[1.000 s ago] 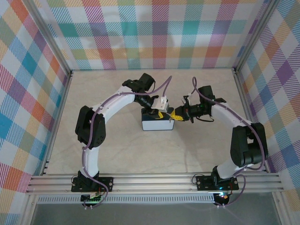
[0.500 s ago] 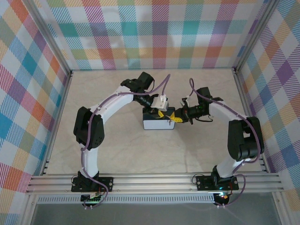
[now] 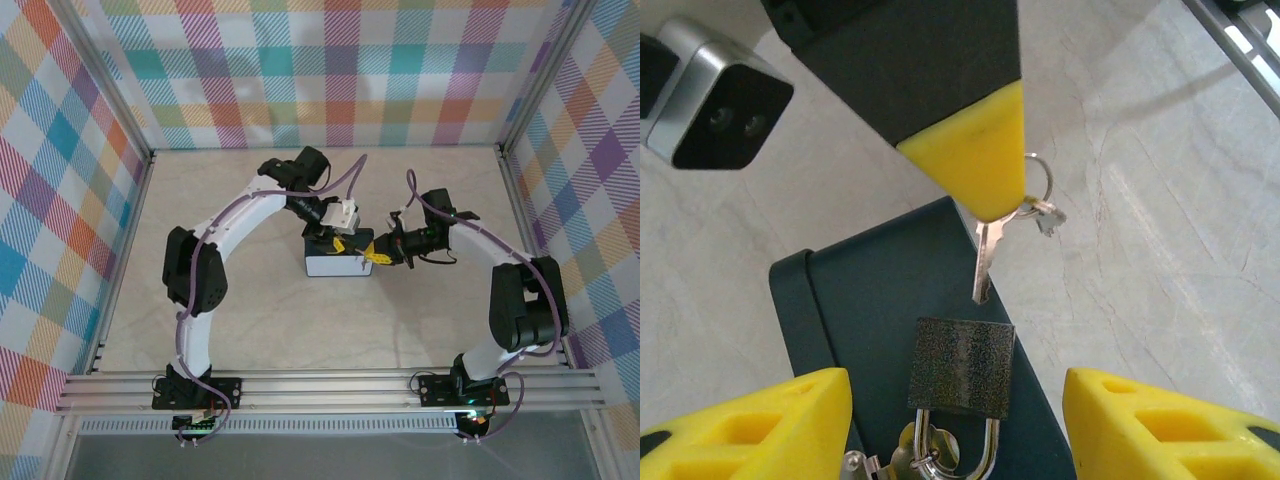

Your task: Unlock a padlock with a key

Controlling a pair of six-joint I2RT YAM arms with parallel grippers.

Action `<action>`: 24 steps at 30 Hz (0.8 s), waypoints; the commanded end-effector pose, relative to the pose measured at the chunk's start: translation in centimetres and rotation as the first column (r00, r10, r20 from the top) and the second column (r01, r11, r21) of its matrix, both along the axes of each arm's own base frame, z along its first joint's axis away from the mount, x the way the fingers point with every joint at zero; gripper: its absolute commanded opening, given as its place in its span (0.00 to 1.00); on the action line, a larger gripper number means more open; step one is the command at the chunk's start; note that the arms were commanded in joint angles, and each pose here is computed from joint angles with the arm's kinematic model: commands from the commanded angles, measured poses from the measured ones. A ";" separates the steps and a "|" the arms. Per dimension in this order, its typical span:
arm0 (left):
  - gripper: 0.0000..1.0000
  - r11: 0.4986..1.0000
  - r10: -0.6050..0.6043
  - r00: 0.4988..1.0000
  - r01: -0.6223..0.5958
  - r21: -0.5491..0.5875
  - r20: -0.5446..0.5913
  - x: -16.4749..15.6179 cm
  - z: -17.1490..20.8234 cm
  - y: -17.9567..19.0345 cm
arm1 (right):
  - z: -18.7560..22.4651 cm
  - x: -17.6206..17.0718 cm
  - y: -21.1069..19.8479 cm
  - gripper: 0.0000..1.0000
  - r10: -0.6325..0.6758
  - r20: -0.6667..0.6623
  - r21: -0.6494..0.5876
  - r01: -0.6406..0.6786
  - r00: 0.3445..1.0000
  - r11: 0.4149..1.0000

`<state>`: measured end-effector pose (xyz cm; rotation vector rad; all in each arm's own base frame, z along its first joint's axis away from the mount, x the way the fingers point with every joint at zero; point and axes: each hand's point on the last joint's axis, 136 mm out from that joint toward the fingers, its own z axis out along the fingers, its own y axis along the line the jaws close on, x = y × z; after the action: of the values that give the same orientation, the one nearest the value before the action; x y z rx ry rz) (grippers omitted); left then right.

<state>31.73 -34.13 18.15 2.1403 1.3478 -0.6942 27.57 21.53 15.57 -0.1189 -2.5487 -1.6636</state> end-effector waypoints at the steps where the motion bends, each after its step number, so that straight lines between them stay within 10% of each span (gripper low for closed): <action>1: 0.58 0.998 -0.035 0.998 0.037 0.044 -0.044 -0.8 -1.3 0.2 | 0.1 -0.4 -0.3 0.01 -0.006 0.000 0.000 0.006 1.000 1.000; 24: 0.58 0.994 -0.067 0.993 0.075 0.079 -0.094 -1.6 -3.0 -1.3 | 0.0 -0.9 -0.5 0.01 -0.002 0.010 0.005 0.002 1.000 1.000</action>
<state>30.52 -35.39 15.57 2.2287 1.3733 -0.7619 27.02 21.14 14.95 -0.1436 -2.5501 -1.6463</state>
